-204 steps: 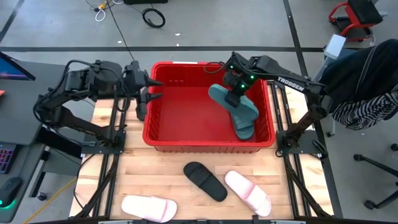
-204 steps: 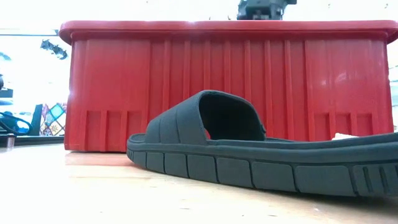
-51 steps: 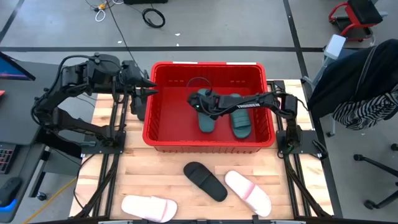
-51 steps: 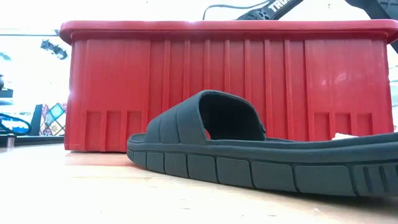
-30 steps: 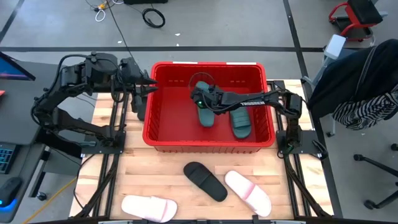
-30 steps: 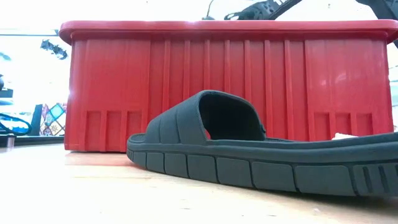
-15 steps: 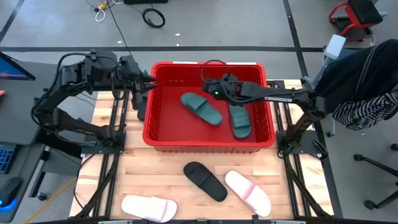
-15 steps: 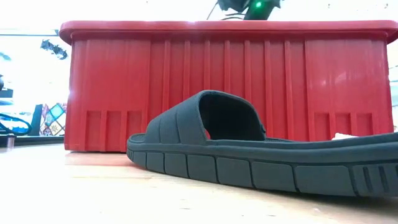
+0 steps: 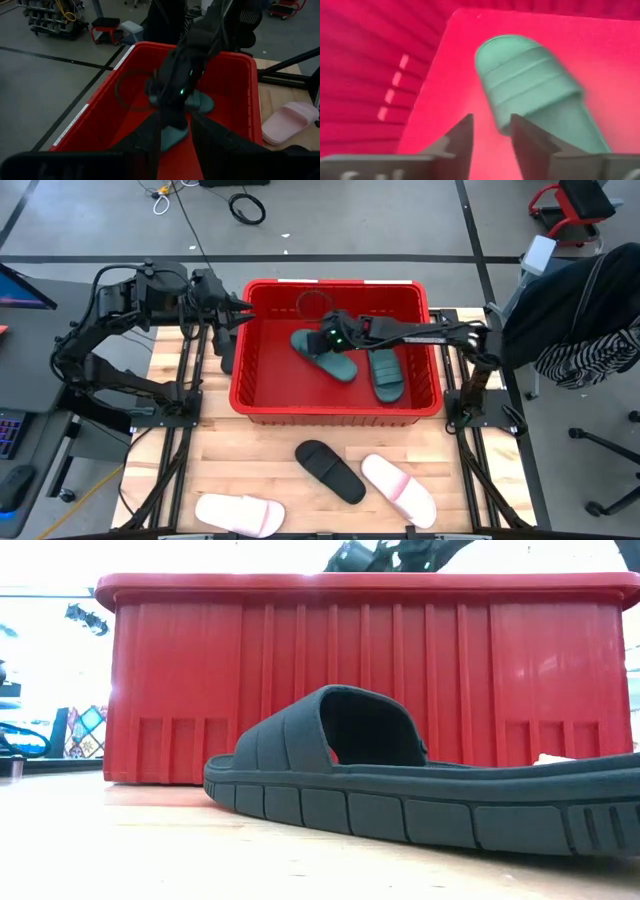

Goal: Pick and place slides into bin
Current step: Put the green slides into the red bin

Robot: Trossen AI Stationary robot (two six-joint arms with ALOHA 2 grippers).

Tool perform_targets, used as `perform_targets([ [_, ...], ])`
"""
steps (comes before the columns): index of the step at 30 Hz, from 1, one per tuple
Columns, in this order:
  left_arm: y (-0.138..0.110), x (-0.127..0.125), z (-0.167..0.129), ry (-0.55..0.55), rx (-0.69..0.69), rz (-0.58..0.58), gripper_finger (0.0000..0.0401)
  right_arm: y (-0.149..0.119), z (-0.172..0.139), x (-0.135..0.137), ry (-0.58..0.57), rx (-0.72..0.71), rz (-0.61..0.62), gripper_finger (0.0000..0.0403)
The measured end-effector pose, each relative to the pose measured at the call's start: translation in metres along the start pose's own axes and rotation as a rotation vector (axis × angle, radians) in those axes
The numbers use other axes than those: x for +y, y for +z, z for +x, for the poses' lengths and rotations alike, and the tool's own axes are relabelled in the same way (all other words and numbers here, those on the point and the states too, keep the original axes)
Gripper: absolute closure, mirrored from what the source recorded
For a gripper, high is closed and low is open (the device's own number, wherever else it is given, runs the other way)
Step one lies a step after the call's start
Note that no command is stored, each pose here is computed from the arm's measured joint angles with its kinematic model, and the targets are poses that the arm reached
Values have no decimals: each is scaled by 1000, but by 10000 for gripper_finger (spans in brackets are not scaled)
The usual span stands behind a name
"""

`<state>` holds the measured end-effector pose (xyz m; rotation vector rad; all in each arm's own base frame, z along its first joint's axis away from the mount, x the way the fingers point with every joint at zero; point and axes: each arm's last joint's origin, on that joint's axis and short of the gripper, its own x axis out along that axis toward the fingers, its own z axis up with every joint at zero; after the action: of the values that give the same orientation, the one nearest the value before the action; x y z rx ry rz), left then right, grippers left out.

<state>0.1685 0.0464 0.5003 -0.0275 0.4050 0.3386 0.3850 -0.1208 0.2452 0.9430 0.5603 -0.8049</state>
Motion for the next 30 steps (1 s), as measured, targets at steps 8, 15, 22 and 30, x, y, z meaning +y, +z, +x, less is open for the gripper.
perform_targets([
  [8, -1, 0, 0, 0, 5, -1, 292, -28, 40, -2, -33, 86, -224, 171],
  [15, 0, 0, 0, 0, 4, -2, 294, -38, 58, -6, -57, 101, -228, 169],
  [22, 1, 0, 0, 0, -14, -3, 294, -43, 80, -13, -98, 69, -196, 205],
  [30, 2, 0, 0, 0, -18, 1, 294, -28, 82, -10, -29, -17, 13, 323],
])
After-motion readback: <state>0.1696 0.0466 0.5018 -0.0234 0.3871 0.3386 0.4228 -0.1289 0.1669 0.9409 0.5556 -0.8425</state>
